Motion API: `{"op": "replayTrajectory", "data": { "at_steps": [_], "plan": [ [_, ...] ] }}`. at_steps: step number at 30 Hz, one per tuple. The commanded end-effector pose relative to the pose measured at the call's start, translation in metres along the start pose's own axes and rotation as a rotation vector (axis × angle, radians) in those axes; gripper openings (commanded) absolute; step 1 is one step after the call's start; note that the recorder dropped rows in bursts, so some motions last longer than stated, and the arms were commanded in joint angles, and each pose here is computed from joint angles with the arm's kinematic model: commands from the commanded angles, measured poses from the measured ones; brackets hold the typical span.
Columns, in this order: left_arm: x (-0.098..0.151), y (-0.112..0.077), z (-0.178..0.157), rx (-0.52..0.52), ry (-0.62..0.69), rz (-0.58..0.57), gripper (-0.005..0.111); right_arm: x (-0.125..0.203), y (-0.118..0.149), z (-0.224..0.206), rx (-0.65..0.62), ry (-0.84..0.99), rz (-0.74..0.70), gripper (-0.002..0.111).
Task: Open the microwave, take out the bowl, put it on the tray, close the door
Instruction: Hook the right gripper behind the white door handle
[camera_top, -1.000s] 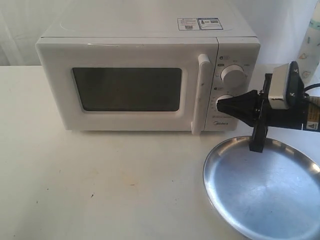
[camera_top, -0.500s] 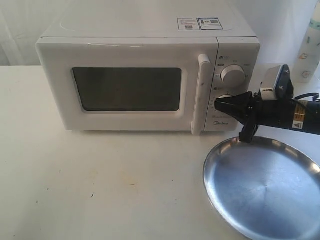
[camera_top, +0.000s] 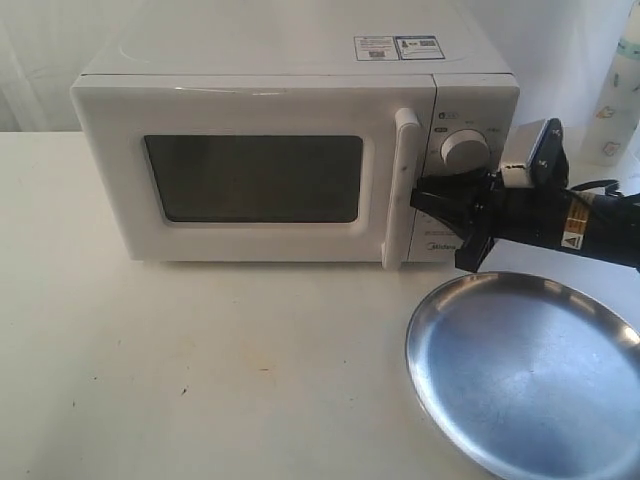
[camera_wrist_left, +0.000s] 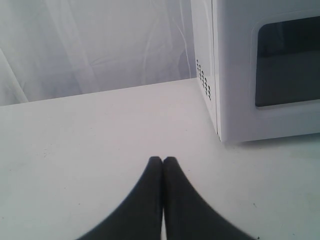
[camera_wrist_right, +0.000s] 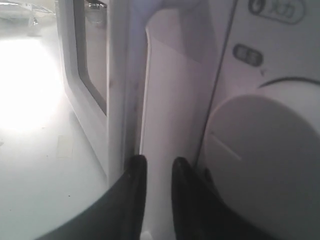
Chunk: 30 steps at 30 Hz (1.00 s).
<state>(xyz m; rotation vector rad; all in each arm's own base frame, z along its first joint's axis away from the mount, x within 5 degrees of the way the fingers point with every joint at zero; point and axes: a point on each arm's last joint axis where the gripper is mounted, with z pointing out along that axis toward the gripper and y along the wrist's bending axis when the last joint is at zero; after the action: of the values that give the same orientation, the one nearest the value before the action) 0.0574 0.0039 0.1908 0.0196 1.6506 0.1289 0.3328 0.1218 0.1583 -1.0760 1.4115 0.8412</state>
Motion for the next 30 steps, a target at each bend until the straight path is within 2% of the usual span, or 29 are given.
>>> {"op": "replayTrajectory", "data": {
  "at_steps": [1,7,14,16,17,19,20,21,30],
  "plan": [
    [-0.001,0.0,0.0,0.006,-0.01,-0.007,0.0,-0.001,0.004,0.002,-0.037,-0.002,-0.013,0.065],
    [-0.001,0.0,0.0,0.006,-0.01,-0.007,0.0,0.0,0.012,0.008,-0.091,0.012,-0.029,0.066],
    [-0.001,0.0,0.0,0.006,-0.01,-0.007,0.0,-0.011,0.039,0.041,-0.145,-0.044,-0.085,0.065],
    [-0.001,0.0,0.0,0.006,-0.01,-0.007,0.0,-0.013,0.042,0.046,-0.138,-0.059,-0.077,0.055],
    [-0.001,0.0,0.0,0.006,-0.01,-0.007,0.0,-0.015,0.043,0.049,-0.128,-0.069,-0.069,0.047],
    [-0.001,0.0,0.0,0.006,-0.01,-0.007,0.0,-0.012,0.044,0.054,-0.095,-0.027,-0.1,0.023],
    [-0.001,0.0,0.0,0.006,-0.01,-0.007,0.0,-0.012,0.045,0.055,-0.099,-0.022,-0.146,0.007],
    [-0.001,0.0,0.0,0.006,-0.01,-0.007,0.0,-0.012,0.045,0.055,-0.102,-0.025,-0.173,0.0],
    [-0.001,0.0,0.0,0.006,-0.01,-0.007,0.0,-0.017,0.051,0.055,-0.157,-0.08,-0.208,0.0]
  ]
}}
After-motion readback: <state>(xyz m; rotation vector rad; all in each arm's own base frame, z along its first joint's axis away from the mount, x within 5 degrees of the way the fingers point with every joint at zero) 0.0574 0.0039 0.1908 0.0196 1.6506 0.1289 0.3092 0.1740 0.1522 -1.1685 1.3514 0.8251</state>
